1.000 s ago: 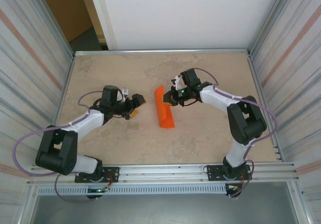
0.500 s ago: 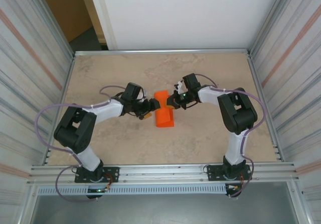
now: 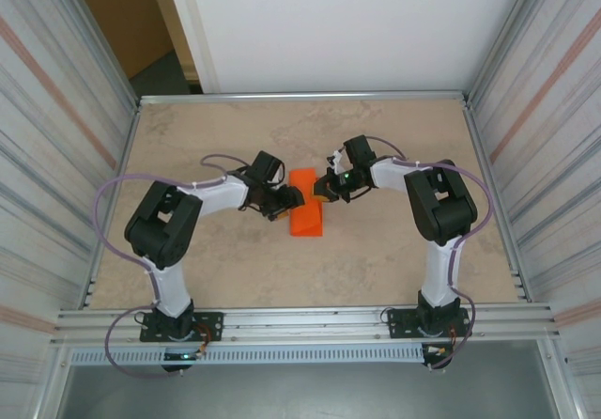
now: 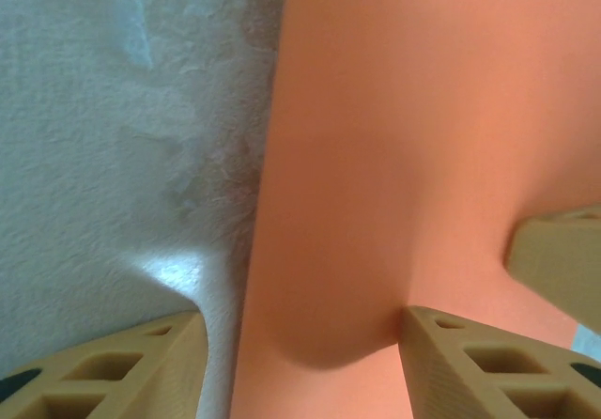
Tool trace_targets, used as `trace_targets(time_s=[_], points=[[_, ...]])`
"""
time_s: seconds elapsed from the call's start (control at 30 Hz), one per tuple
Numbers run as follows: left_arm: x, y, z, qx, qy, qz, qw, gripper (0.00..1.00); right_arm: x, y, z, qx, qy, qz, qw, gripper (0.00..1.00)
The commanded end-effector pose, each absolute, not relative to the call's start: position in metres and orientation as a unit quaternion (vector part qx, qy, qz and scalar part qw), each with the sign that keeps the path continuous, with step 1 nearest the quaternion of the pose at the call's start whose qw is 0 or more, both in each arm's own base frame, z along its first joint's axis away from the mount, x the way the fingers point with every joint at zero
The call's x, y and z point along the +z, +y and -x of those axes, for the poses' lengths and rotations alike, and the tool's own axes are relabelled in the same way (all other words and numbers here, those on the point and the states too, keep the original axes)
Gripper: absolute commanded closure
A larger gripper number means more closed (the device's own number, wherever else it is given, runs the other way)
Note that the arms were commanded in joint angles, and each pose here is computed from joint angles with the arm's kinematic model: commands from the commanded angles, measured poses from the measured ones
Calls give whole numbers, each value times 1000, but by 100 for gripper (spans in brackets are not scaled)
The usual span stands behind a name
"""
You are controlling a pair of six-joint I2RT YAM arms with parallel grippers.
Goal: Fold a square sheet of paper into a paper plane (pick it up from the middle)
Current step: First fold in half a square sheet of paper at the center of the table.
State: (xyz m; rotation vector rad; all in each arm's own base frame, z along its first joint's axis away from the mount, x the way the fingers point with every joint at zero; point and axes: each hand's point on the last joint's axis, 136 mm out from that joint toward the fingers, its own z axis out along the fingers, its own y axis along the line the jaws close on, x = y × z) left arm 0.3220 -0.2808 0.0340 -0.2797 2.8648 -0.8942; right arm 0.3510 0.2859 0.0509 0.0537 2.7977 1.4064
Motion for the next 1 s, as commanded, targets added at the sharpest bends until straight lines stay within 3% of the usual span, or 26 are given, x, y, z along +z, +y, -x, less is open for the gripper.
trace_targets(time_s=[0.0,0.23,0.57,0.73,0.97], points=[[34,-282,-325,-279,954,87,65,44,51,288,-350,455,890,-5,-4,100],[33,-282,-330,-264,959,78,69,48,46,287,-347,449,893,-9,-10,98],[10,-275,-317,-231,970,76,24,59,73,251,-357,404,912,-44,57,71],[2,-271,-311,-206,977,49,8,60,87,220,-362,386,914,-78,95,71],[-21,-266,-295,-150,988,11,-28,61,86,210,-357,381,914,-98,96,73]])
